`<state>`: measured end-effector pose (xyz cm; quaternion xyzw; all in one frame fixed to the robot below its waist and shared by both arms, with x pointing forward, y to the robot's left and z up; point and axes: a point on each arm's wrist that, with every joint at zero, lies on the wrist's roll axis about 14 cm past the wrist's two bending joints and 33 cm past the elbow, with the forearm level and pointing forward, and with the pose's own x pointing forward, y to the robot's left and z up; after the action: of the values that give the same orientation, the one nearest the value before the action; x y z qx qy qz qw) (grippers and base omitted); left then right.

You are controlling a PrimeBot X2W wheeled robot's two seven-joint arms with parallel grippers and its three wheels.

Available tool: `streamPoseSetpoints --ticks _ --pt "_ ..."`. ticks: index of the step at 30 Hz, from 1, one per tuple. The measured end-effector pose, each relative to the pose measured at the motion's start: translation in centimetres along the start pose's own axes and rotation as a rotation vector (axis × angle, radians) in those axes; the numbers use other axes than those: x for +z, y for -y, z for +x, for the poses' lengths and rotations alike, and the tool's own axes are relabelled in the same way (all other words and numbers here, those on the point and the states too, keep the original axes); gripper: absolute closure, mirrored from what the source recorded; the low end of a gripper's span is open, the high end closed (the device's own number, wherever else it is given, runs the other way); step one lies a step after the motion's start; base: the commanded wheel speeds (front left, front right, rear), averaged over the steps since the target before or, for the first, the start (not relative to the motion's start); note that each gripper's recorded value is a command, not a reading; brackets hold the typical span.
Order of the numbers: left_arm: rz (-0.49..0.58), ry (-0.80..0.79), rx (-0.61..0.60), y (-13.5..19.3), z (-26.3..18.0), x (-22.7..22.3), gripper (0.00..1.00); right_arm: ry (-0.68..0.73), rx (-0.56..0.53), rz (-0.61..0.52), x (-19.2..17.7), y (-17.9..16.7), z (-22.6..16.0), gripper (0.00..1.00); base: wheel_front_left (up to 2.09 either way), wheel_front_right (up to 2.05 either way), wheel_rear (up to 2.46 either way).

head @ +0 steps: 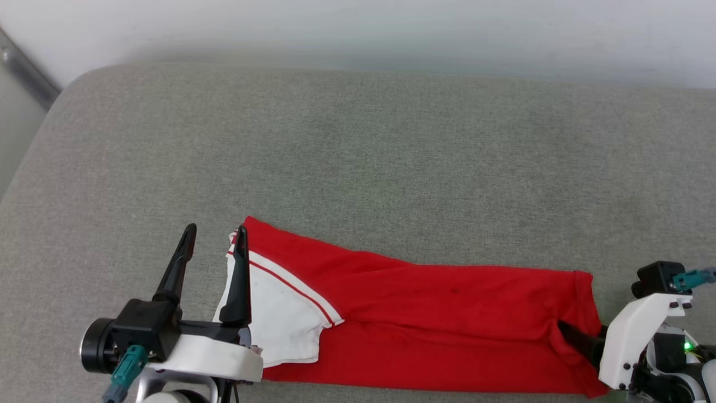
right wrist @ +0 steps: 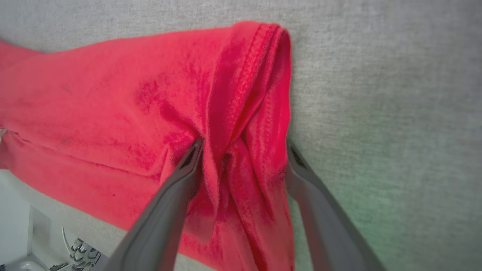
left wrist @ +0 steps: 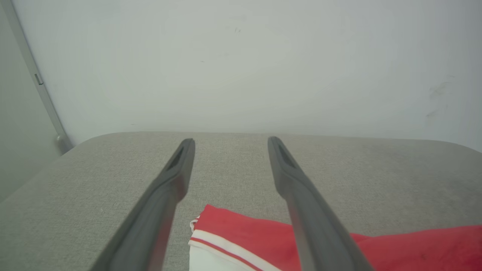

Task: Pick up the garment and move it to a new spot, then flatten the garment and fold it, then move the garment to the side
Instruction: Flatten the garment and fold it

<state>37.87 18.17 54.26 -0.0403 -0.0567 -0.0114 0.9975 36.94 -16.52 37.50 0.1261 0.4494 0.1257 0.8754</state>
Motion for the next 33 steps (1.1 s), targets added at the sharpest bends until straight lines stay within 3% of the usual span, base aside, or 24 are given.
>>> streamPoseSetpoints --ticks 3,4,6,12,18,29,33 --pt "0.004 -0.012 -0.003 0.0 0.1 -0.3 0.0 -0.06 0.019 0.014 -0.7 -0.4 1.0 0.0 0.0 0.0 0.0" --pt "0.003 -0.014 -0.006 0.0 0.1 -0.4 0.0 -0.073 0.024 0.017 -0.8 -0.5 1.1 0.38 0.0 0.0 0.0" --pt "0.003 -0.013 -0.01 0.2 0.1 -0.4 0.0 -0.076 0.037 0.024 -0.8 -0.8 1.1 1.0 0.0 0.0 0.0" --pt "0.008 -0.007 -0.016 0.4 -0.2 0.0 0.0 -0.034 0.062 -0.014 -0.3 -2.0 0.4 1.0 0.0 0.0 0.0" --pt "0.01 -0.001 -0.044 1.1 -0.3 0.5 0.0 0.075 0.026 -0.041 2.1 -0.9 -1.8 1.0 0.0 0.0 0.0" --pt "-0.008 -0.003 -0.106 3.5 -0.2 0.6 0.0 0.15 -0.204 0.128 1.3 8.4 -7.4 1.0 0.0 0.0 0.0" --pt "-0.011 -0.001 -0.116 3.9 -0.1 0.6 0.0 0.153 -0.239 0.211 0.5 10.1 -8.6 1.0 0.0 0.0 0.0"
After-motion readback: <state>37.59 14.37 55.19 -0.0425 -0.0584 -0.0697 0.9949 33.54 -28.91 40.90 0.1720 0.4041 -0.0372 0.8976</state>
